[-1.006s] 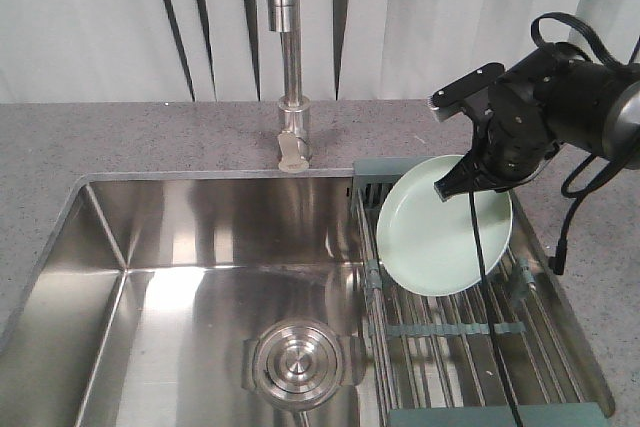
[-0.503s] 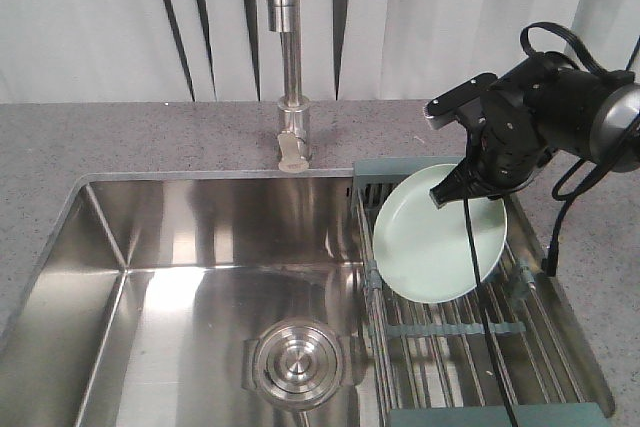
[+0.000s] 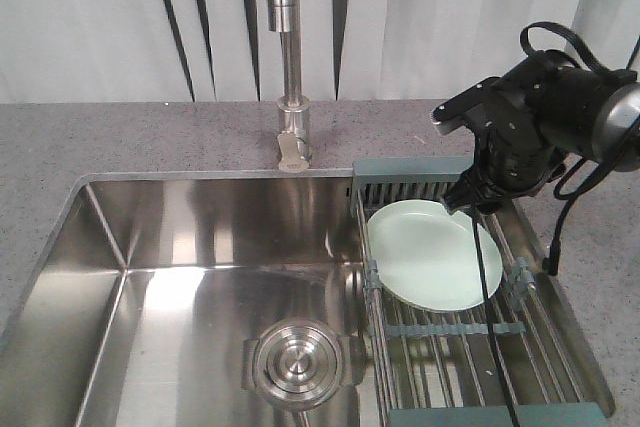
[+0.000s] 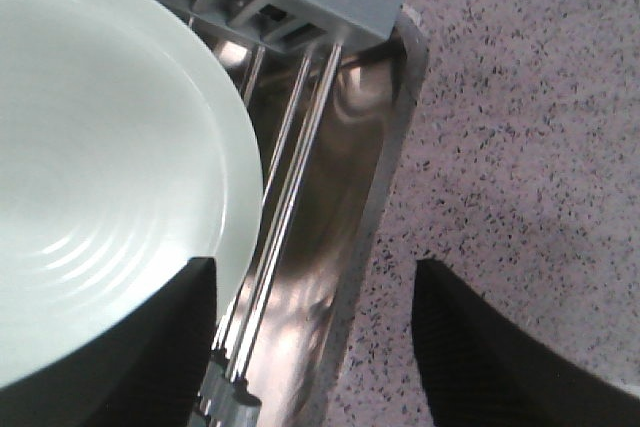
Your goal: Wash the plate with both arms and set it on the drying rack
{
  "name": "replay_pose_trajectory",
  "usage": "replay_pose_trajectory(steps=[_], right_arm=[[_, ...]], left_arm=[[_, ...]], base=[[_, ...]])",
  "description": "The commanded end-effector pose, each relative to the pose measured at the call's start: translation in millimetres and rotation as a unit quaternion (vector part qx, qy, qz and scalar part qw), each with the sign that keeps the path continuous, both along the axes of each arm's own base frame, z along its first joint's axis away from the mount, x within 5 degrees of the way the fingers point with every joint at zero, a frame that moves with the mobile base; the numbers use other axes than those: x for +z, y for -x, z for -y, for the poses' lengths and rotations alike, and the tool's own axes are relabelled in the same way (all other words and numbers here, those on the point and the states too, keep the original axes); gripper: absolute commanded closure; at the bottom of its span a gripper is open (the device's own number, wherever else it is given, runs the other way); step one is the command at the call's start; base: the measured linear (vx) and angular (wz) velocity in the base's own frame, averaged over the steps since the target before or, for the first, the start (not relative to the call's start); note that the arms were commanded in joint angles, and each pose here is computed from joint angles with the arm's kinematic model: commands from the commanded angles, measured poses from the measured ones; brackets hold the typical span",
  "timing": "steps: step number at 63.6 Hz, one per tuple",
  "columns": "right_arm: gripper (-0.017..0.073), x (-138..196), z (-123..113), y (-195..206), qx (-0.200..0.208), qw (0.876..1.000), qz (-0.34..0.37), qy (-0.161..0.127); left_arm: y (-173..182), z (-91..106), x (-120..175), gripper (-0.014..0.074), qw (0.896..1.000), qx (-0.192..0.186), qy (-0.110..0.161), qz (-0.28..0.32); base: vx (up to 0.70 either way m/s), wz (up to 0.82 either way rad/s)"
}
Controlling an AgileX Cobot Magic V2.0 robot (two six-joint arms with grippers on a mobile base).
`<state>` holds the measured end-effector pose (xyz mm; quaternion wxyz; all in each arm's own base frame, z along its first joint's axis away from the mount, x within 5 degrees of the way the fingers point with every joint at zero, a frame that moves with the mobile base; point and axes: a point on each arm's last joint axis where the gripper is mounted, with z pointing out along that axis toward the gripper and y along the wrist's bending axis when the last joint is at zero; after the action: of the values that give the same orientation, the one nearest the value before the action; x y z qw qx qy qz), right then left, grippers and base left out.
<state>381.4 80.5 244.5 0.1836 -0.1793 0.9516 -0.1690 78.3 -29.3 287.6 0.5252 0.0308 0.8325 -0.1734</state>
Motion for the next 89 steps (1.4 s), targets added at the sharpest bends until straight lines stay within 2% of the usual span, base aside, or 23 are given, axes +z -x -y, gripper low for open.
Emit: replay_pose_trajectory(steps=[1, 7, 12, 21, 25, 31, 35, 39, 42, 49, 61, 66, 70, 75, 82, 89], right_arm=[[0.0118, 45.1, 5.3, 8.1, 0.01, 0.998, 0.06, -0.009], [0.0175, 72.0, 3.2, 22.0, 0.022, 0.994, 0.09, -0.051], [0.0263, 99.7, 1.5, 38.9, 0.045, 0.988, 0.12, -0.09], [0.0501, 146.0, -1.6, 76.7, 0.102, 0.969, 0.163, -0.158], [0.0575, 163.3, -2.6, 94.7, 0.122, 0.957, 0.181, -0.189], [0.0568, 180.5, -3.0, 124.5, 0.156, 0.933, 0.224, -0.235], [0.0568, 182.2, -1.5, 142.7, 0.175, 0.916, 0.257, -0.255], [0.0568, 173.4, 1.4, 163.0, 0.185, 0.902, 0.28, -0.273], [0.0568, 158.4, 4.2, 177.0, 0.185, 0.897, 0.284, -0.283], [0.0568, 126.9, 13.4, 210.0, 0.184, 0.888, 0.302, -0.293], [0.0567, 57.0, 29.7, 252.1, 0.165, 0.893, 0.307, -0.285], [0.0566, 38.0, 34.6, 265.5, 0.163, 0.892, 0.313, -0.282], [0.0565, 28.7, 37.0, 272.2, 0.161, 0.891, 0.317, -0.281], [0.0564, 23.6, 39.0, 277.8, 0.161, 0.888, 0.325, -0.281], [0.0564, 25.1, 40.3, 282.4, 0.164, 0.884, 0.335, -0.282], [0.0564, 25.6, 40.4, 282.8, 0.164, 0.883, 0.337, -0.282]], left_arm=[[-3.0, -1.1, 12.0, 0.06, 0.999, 0.016, 0.022, 0.029], [-3.0, -1.1, 12.0, 0.06, 0.999, 0.016, 0.022, 0.029], [-3.0, -1.1, 12.0, 0.06, 0.999, 0.016, 0.022, 0.029], [-3.0, -1.1, 12.0, 0.06, 0.999, 0.016, 0.023, 0.029], [-3.0, -1.1, 12.0, 0.06, 0.999, 0.016, 0.023, 0.029], [-3.0, -1.1, 12.0, 0.06, 0.999, 0.016, 0.023, 0.029], [-3.0, -1.1, 12.0, 0.06, 0.999, 0.016, 0.023, 0.029], [-3.0, -1.1, 12.0, 0.06, 0.999, 0.016, 0.023, 0.029], [-3.0, -1.1, 12.0, 0.06, 0.999, 0.016, 0.023, 0.029], [-2.9, -1.1, 11.9, 0.06, 0.999, 0.016, 0.022, 0.029], [-2.9, -1.1, 11.9, 0.06, 0.999, 0.016, 0.022, 0.029], [-3.0, -1.1, 12.0, 0.06, 0.999, 0.016, 0.023, 0.029], [-3.2, -1.0, 12.8, 0.06, 0.999, 0.018, 0.028, 0.032], [-3.7, -0.4, 19.6, 0.06, 0.997, 0.022, 0.052, 0.048], [-6.2, -2.0, 46.1, 0.06, 0.991, 0.037, 0.082, 0.099], [-19.1, -2.3, 76.5, 0.06, 0.989, 0.037, 0.09, 0.114]], base=[[0.0, 0.0], [0.0, 0.0], [0.0, 0.0], [0.0, 0.0], [0.0, 0.0], [0.0, 0.0], [0.0, 0.0], [0.0, 0.0], [0.0, 0.0], [0.0, 0.0], [0.0, 0.0], [0.0, 0.0], [0.0, 0.0], [0.0, 0.0], [0.0, 0.0], [0.0, 0.0]])
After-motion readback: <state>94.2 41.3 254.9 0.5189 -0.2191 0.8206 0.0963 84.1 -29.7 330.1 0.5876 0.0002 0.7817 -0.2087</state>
